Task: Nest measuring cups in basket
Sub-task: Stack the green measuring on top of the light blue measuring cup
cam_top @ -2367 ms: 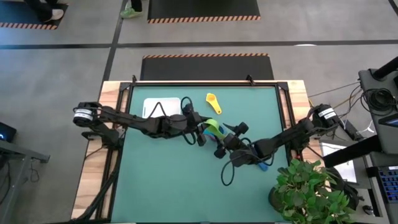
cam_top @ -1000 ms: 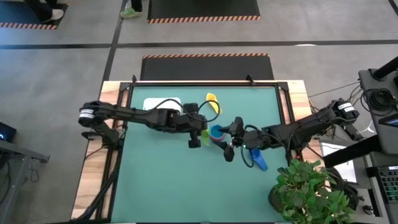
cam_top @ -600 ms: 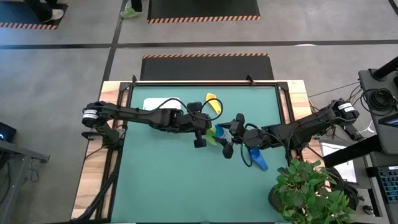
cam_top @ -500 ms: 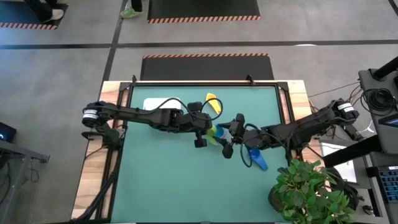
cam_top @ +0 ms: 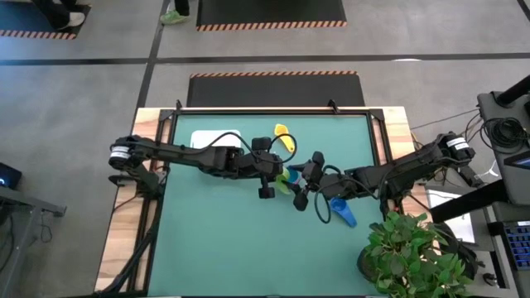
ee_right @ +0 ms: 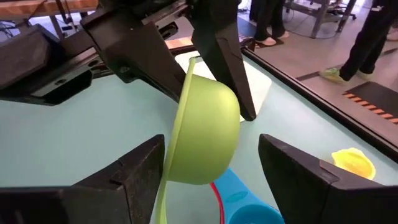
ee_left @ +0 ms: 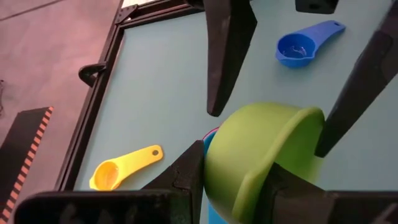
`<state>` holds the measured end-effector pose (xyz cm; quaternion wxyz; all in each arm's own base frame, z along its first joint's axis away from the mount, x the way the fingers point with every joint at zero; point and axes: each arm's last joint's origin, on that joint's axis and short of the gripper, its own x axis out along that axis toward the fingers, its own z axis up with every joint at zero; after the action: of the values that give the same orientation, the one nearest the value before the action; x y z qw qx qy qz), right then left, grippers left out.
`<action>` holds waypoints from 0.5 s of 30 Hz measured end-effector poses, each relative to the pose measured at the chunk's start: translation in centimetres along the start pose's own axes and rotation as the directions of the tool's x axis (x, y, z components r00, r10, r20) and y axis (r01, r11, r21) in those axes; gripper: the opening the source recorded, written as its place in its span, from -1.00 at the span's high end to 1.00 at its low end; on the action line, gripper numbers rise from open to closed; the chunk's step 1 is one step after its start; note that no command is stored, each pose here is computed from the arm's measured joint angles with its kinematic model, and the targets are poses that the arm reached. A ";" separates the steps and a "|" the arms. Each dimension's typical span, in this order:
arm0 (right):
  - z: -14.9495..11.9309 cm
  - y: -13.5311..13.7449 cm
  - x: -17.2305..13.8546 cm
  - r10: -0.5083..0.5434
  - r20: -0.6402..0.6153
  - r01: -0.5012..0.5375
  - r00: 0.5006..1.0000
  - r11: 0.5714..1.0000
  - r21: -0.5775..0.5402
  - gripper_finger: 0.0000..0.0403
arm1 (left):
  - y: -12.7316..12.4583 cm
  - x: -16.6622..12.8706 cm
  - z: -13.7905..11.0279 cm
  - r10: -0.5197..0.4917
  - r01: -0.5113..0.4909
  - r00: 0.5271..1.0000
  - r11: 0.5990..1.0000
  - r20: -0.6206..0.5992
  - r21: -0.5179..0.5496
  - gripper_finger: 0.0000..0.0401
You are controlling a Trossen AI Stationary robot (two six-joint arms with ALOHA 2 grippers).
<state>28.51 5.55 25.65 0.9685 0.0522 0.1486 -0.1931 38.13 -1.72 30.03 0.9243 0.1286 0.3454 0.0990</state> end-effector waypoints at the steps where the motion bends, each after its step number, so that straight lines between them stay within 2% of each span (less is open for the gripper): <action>1: 0.0 0.0 0.0 0.006 -0.001 -0.006 1.000 1.000 0.000 -0.18 | 0.0 0.0 0.0 0.000 0.000 1.000 1.000 0.000 0.000 0.69; 11: 0.0 0.0 0.0 0.001 0.002 -0.001 1.000 1.000 0.023 0.23 | 0.0 0.0 0.1 0.009 -0.009 1.000 1.000 0.011 -0.005 0.69; 15: 0.0 0.0 0.0 -0.009 0.002 0.009 1.000 1.000 0.027 0.29 | 0.1 0.0 0.1 0.022 -0.021 1.000 1.000 0.010 -0.005 0.67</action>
<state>28.51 5.51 25.65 0.9669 0.0645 0.1453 -0.1995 38.20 -1.66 30.10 0.9251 0.1307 0.3393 0.1090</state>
